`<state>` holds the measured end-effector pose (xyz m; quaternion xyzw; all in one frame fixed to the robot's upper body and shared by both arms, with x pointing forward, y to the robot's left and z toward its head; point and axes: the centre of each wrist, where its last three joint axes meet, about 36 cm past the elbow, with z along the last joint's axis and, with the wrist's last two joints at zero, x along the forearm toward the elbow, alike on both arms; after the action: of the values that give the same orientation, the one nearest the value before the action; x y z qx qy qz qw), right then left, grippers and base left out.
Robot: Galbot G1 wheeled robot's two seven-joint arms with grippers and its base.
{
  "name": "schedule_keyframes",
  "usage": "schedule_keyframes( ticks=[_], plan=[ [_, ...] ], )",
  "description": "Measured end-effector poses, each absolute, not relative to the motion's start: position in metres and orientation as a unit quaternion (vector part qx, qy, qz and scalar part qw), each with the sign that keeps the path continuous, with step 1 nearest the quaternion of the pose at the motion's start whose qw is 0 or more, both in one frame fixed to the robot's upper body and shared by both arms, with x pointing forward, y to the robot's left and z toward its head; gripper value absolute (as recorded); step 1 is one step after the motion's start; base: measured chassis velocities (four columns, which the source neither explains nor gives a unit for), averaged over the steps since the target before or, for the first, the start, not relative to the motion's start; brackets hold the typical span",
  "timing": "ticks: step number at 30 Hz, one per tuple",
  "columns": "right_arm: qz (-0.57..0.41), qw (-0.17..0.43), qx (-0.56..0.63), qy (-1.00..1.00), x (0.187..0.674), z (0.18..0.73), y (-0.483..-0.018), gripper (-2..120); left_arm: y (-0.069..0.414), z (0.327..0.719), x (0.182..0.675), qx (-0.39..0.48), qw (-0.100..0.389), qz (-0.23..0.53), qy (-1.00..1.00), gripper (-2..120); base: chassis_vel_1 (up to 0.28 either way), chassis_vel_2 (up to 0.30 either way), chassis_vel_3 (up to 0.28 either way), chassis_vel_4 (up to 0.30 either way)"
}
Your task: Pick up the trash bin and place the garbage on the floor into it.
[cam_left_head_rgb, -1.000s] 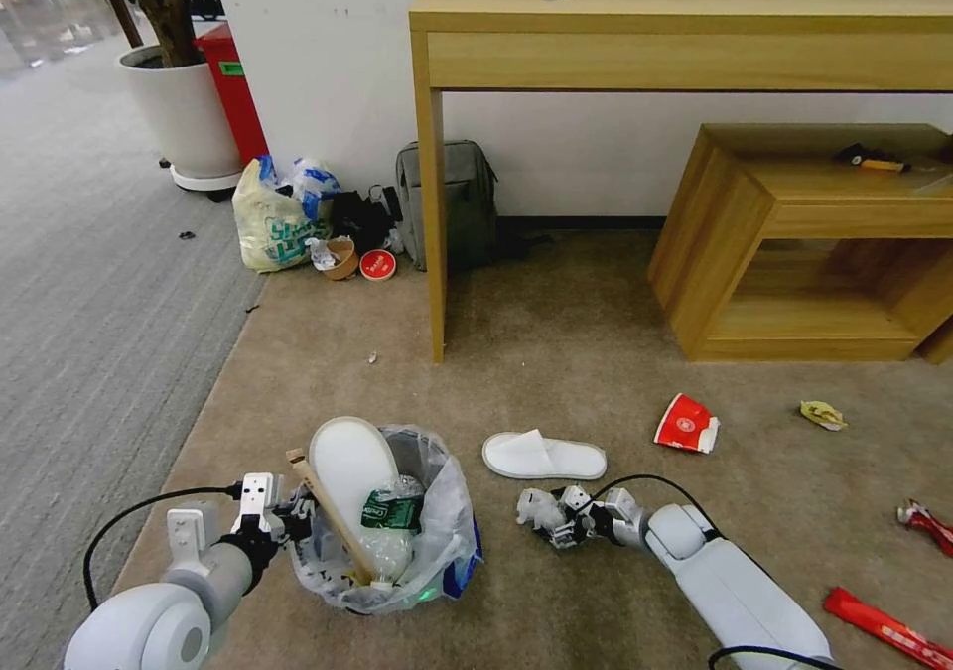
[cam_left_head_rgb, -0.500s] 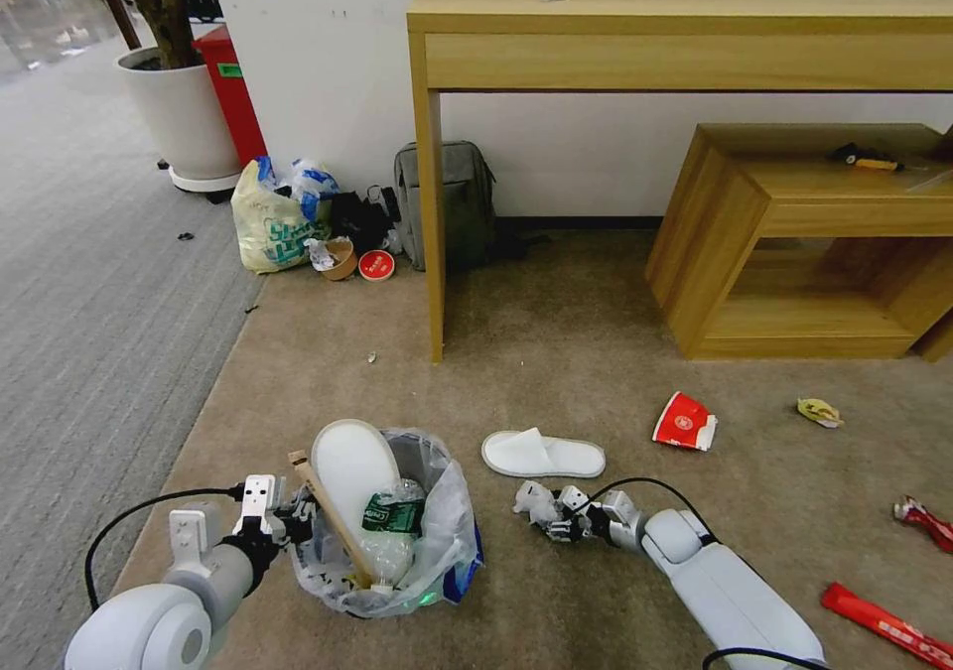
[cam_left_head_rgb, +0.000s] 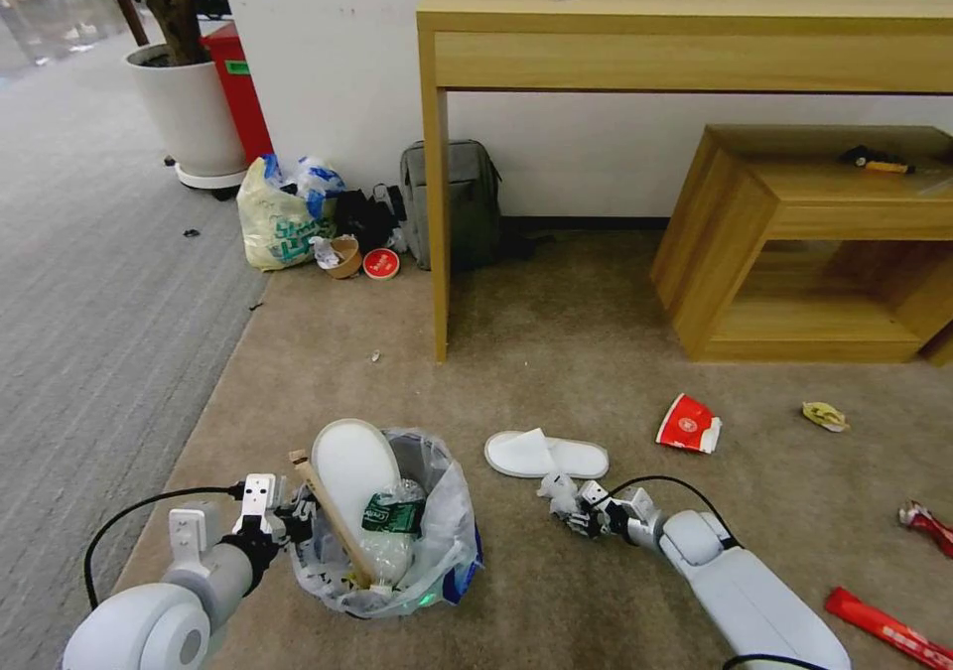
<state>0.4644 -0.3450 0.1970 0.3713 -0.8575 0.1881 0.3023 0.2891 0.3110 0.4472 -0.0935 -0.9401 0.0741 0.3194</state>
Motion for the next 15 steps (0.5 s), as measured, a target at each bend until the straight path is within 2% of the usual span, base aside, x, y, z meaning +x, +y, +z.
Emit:
schedule_keyframes(
  ticks=[4,7,12,15],
  plan=[
    [0.190,0.294,0.372,-0.860,0.462,0.206,-0.348,18,0.310,0.447,0.289,-0.095,0.320,0.076,-0.940,0,0.000,0.000,0.000,0.000],
    [0.193,0.280,0.372,-0.864,0.462,0.219,-0.350,3,0.310,0.447,0.289,-0.096,0.319,0.076,-0.940,0,0.000,0.000,0.000,0.000],
    [0.194,0.259,0.369,-0.871,0.463,0.237,-0.349,0,0.311,0.448,0.289,-0.095,0.319,0.074,-0.940,0,0.000,0.000,0.000,0.000],
    [0.198,0.222,0.369,-0.880,0.470,0.272,-0.347,0,0.313,0.449,0.290,-0.096,0.318,0.072,-0.940,0,0.000,0.000,0.000,0.000]
  ],
)
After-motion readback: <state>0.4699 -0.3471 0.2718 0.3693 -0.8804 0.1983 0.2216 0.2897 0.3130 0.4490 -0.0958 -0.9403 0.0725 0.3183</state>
